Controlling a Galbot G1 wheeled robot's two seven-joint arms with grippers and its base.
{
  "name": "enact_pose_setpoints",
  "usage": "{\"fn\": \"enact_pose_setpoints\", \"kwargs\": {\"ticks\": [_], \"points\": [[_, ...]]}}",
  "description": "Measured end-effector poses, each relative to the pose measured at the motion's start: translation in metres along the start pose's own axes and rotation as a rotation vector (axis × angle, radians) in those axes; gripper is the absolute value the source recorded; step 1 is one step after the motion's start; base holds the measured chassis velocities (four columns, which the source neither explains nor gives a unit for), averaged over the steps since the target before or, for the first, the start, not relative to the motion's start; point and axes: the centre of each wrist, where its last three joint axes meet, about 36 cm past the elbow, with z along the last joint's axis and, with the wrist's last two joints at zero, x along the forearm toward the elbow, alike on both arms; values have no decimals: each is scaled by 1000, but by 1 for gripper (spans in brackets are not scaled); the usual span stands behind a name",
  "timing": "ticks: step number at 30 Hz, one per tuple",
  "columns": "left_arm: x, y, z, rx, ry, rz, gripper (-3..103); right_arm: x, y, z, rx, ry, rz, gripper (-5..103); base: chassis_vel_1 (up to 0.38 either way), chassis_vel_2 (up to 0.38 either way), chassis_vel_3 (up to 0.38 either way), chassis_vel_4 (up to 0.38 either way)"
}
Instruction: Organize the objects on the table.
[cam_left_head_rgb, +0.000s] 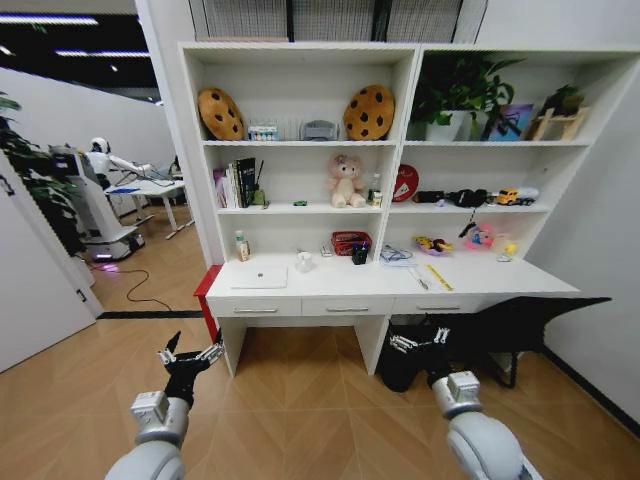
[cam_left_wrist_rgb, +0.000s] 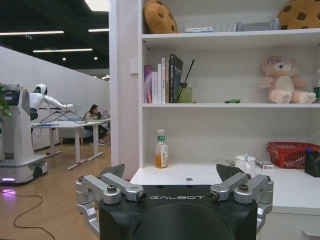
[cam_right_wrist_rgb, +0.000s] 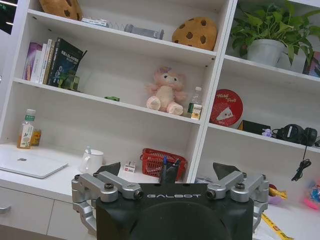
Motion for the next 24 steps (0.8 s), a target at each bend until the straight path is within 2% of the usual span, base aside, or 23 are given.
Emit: {"fn": "enact_pose_setpoints", "kwargs": {"ticks": [6,13,24], "points": [[0,0,0,0,0,0,100,0,1,0,-8,2,0,100,0,0,0,0],[0,0,0,0,0,0,100,-1,2,-1,-61,30,39,100,0,0,0,0],[0,0,0,0,0,0,100,-2,2,-2,-64,30,53,100,0,0,0,0]]}}
